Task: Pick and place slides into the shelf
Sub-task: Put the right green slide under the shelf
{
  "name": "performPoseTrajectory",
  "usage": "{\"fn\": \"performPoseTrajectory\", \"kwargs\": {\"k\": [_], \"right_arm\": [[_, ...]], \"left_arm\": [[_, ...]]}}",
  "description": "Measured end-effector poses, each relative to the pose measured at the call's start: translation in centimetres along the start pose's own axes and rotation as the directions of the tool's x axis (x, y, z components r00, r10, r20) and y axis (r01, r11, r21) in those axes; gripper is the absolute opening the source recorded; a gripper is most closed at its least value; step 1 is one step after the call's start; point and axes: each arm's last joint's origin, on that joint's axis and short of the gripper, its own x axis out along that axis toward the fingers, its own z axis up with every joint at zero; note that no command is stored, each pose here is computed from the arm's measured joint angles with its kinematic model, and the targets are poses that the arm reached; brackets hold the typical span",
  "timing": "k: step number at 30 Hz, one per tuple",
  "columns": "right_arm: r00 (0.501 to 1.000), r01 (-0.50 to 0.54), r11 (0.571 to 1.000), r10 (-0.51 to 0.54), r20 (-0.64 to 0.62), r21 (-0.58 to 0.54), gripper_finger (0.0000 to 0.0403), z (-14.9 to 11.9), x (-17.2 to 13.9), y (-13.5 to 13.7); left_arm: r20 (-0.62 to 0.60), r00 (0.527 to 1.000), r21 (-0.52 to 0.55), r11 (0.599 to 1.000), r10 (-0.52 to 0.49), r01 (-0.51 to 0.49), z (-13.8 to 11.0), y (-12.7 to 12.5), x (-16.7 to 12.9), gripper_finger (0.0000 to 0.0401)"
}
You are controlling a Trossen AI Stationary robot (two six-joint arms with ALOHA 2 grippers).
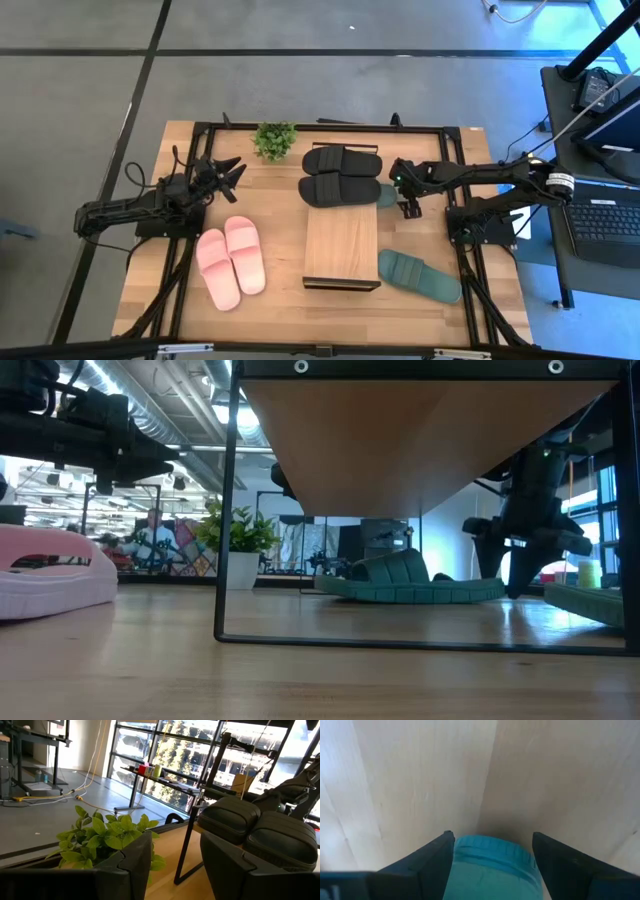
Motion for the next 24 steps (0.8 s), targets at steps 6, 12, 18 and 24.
{"fn": "performPoseTrajectory", "kwargs": {"k": [6, 12, 18, 24], "right_arm": [[1.000, 0.026, 1.000, -0.026, -0.014, -0.012, 0.0268, -0.5, 0.9, -0.1], [0.999, 0.030, 0.999, -0.031, -0.042, -0.019, 0.0268, -0.9, 1.4, 0.0], [0.993, 0.033, 0.999, -0.035, -0.114, -0.015, 0.0268, -1.5, 1.4, 0.1], [0.988, 0.030, 0.999, -0.032, -0.149, -0.014, 0.0268, -1.8, 1.4, 0.2]], "left_arm": [[0.000, 1.000, 0.000, 1.000, 0.000, 0.000, 0.0, 0.0, 0.0, 0.0162], [0.000, 1.000, 0.000, 1.000, 0.000, 0.000, 0.0, 0.0, 0.0, 0.0162], [0.000, 1.000, 0.000, 1.000, 0.000, 0.000, 0.0, 0.0, 0.0, 0.0162], [0.000, 1.000, 0.000, 1.000, 0.000, 0.000, 0.0, 0.0, 0.0, 0.0162]]}}
